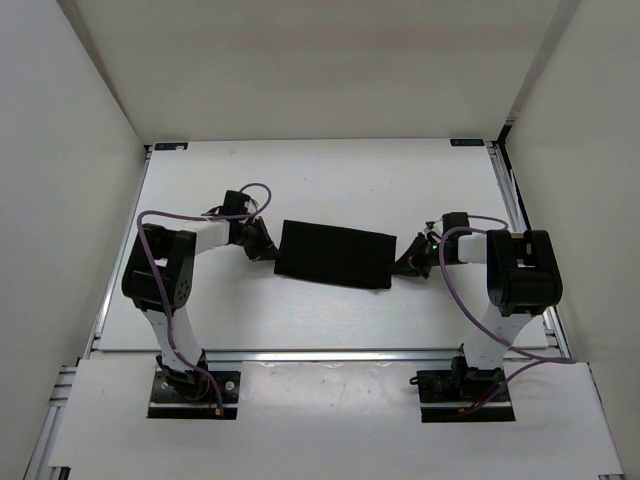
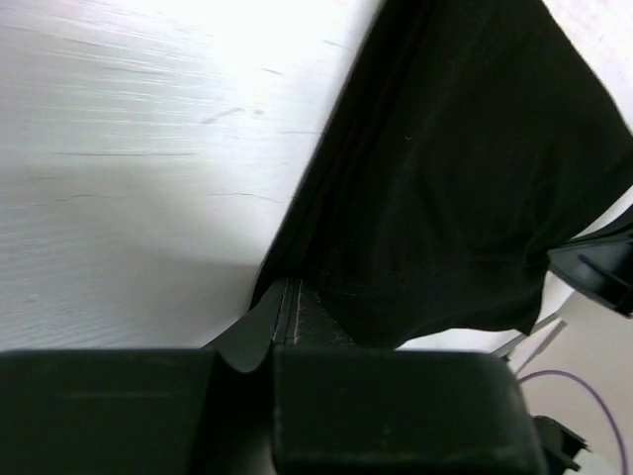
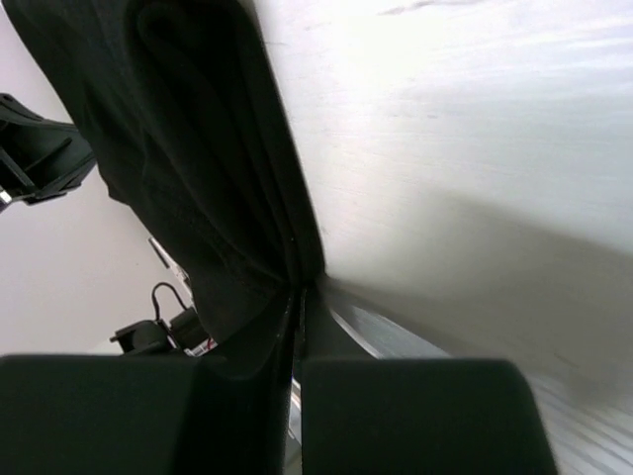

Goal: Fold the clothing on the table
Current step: Fold the skirt

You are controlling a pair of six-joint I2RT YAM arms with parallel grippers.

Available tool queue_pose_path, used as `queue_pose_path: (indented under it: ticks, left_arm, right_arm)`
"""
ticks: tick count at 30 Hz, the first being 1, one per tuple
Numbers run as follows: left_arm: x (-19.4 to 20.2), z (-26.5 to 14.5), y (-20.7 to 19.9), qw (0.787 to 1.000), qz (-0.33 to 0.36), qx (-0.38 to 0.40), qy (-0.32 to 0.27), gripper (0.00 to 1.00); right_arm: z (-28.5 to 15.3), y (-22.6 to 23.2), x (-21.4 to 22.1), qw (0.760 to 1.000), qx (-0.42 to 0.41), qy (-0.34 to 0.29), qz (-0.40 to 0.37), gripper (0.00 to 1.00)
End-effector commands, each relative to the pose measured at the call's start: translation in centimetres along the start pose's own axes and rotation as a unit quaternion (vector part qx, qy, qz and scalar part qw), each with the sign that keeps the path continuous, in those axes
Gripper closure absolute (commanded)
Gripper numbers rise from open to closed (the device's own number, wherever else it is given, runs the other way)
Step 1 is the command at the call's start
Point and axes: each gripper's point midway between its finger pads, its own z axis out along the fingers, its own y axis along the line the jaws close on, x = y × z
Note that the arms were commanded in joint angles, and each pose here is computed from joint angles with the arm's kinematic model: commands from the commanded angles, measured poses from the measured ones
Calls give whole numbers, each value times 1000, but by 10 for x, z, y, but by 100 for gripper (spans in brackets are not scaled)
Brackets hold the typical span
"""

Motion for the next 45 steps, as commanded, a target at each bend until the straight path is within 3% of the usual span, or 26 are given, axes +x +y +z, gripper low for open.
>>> queue_pose_path:
  ticks: [1,7,12,17,22,32,45]
  left_arm:
    - [4,5,-2,999,39,-22,-7,100]
    - [22,15,-14,996,77,-46,-8,100]
    - [49,26,-28,992,111,-55,33,100]
    - [78,32,-41,987,141,-51,64,100]
    - [78,31,-53,986,147,-40,65,100]
    - [75,29,-53,988,136,-32,63,100]
    - [54,21,-46,992,119,-27,36,100]
  right_arm:
    - [-13,-10,-5,1000,17,-19,1,100]
    - [-40,-26,-14,998,37,-49,10,100]
    - [-55,-23,-20,997,48,-62,-1,100]
    - [-77,13,-39,993,39,-106,-44,100]
    - [-89,77,-53,986,7,-126,-110,100]
    - [-17,171,-12,978,-84,10,-189,100]
    - [41,194,42,958,-102,146,-226,100]
